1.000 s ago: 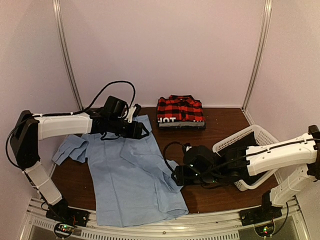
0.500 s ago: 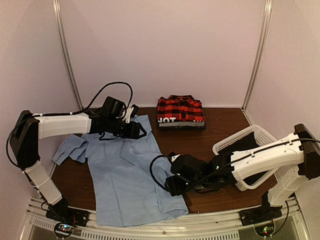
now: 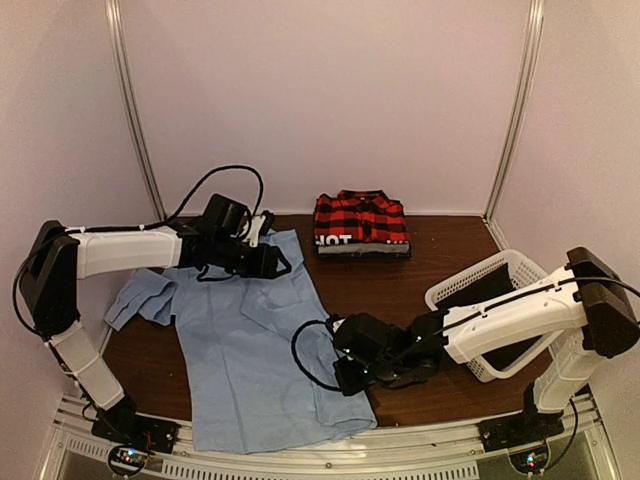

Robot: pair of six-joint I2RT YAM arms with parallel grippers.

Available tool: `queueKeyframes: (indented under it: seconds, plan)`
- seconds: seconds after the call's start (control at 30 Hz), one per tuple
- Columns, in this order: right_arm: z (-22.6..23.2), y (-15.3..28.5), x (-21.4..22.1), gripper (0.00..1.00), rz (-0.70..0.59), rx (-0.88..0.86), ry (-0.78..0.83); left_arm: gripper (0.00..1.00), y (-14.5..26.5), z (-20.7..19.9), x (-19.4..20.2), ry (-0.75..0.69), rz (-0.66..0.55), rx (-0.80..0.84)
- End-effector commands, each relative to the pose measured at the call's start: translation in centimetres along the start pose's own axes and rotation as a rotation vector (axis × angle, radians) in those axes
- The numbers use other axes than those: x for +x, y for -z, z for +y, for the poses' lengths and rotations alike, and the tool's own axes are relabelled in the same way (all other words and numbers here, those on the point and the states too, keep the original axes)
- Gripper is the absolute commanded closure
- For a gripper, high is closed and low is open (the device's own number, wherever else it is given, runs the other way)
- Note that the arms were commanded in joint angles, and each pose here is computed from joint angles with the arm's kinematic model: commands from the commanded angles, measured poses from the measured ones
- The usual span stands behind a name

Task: Fold and stack the long sleeve shirts
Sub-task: Fold the sleeve of the 1/3-folded shirt.

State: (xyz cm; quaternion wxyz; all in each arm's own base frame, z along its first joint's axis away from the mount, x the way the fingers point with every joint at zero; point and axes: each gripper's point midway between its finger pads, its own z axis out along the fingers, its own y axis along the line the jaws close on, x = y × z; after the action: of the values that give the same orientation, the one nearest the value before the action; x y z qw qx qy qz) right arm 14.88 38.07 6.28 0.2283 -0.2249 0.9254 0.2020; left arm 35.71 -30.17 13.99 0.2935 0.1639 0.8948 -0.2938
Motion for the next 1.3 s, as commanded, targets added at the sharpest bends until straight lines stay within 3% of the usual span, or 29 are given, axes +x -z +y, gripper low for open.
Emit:
queueKeyframes:
  seconds: [0.0, 0.3, 0.7, 1.27]
  plan:
    - [2.5, 1.3, -1.6, 1.00, -0.009, -0.114, -0.031, 0.39, 0.1, 0.1, -0.1, 0.012, -0.006, 0.012]
    - [7.3, 3.8, -2.0, 1.00, 0.046, -0.363, -0.088, 0.39, -0.1, 0.4, 0.0, 0.020, -0.002, 0.010]
    - [3.9, 0.9, 3.1, 1.00, 0.179, -0.232, -0.188, 0.39, -1.6, 1.0, 1.1, 0.041, 0.053, 0.013]
    - [5.7, 6.3, -3.1, 1.00, 0.071, -0.210, -0.124, 0.38, -3.6, 3.2, 2.8, 0.088, 0.116, -0.025]
